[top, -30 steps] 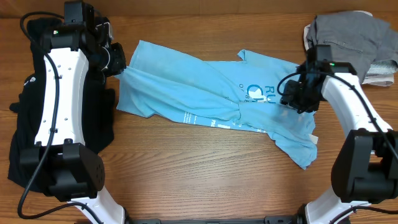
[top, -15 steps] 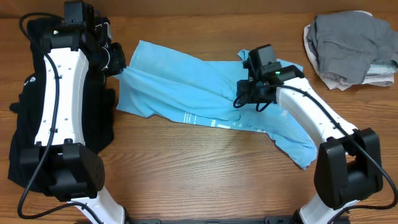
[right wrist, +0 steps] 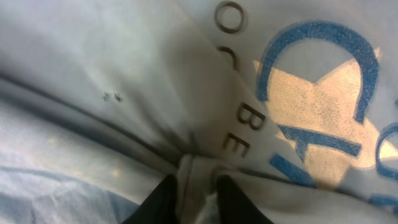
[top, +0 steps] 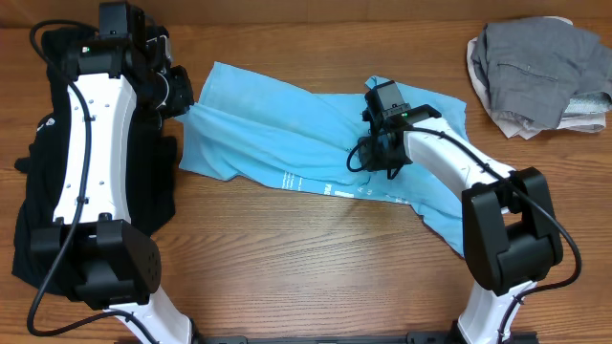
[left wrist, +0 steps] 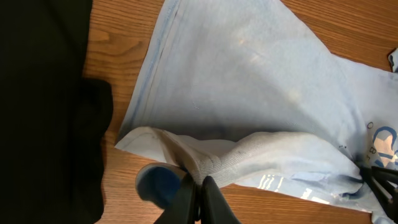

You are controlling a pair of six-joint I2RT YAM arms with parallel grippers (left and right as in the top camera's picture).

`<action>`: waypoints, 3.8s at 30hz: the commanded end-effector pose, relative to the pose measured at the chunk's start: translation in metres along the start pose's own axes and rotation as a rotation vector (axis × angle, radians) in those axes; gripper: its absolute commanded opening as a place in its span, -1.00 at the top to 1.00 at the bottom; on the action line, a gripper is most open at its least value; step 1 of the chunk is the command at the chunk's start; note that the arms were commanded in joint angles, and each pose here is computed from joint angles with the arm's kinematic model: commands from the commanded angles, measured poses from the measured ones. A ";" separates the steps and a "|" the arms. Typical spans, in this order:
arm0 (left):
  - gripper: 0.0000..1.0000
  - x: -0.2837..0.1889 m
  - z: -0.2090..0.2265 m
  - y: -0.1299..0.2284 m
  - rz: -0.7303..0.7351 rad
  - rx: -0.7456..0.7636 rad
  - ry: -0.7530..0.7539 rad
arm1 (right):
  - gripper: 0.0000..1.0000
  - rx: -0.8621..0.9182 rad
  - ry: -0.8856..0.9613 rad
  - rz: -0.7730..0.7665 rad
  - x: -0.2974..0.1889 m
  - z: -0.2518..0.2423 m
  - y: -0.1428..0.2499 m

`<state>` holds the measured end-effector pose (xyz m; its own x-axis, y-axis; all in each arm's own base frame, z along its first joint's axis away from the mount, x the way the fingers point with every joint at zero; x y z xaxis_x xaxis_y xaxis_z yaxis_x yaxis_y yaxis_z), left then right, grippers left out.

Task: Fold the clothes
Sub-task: 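Move the right gripper to the shirt's right side and grasp it, then lift the shirt with both grippers and stretch it wide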

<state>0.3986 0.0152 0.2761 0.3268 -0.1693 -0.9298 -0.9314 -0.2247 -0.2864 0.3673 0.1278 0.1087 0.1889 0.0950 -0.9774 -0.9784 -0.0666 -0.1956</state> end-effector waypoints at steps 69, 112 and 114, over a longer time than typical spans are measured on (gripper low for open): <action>0.92 -0.001 0.001 -0.006 -0.050 -0.012 -0.037 | 0.41 0.255 -0.106 0.401 -0.035 -0.071 0.080; 0.92 -0.344 -0.047 0.071 -0.976 0.156 0.104 | 0.93 0.567 0.150 -1.034 -0.506 -0.147 0.117; 0.92 -0.354 -0.048 0.086 -0.997 0.154 0.120 | 0.92 0.574 0.175 -1.066 -0.513 -0.143 0.130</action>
<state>0.2511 0.0157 0.5708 0.9460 -0.0464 -0.3208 -0.3239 -0.1708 -0.9305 0.1903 -0.0803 0.5560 0.8615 -0.2391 -0.4479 -0.3106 0.4497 -0.8375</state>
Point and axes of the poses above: each gripper's point midway between its finger pads, its own x axis out along the fingers, its own z axis along the line the jaws close on, y = z × x, the point moved 9 cm from there along -x, back along the fingers, and after that the axes turned 3 degrees about x, right-handed, at the moved point
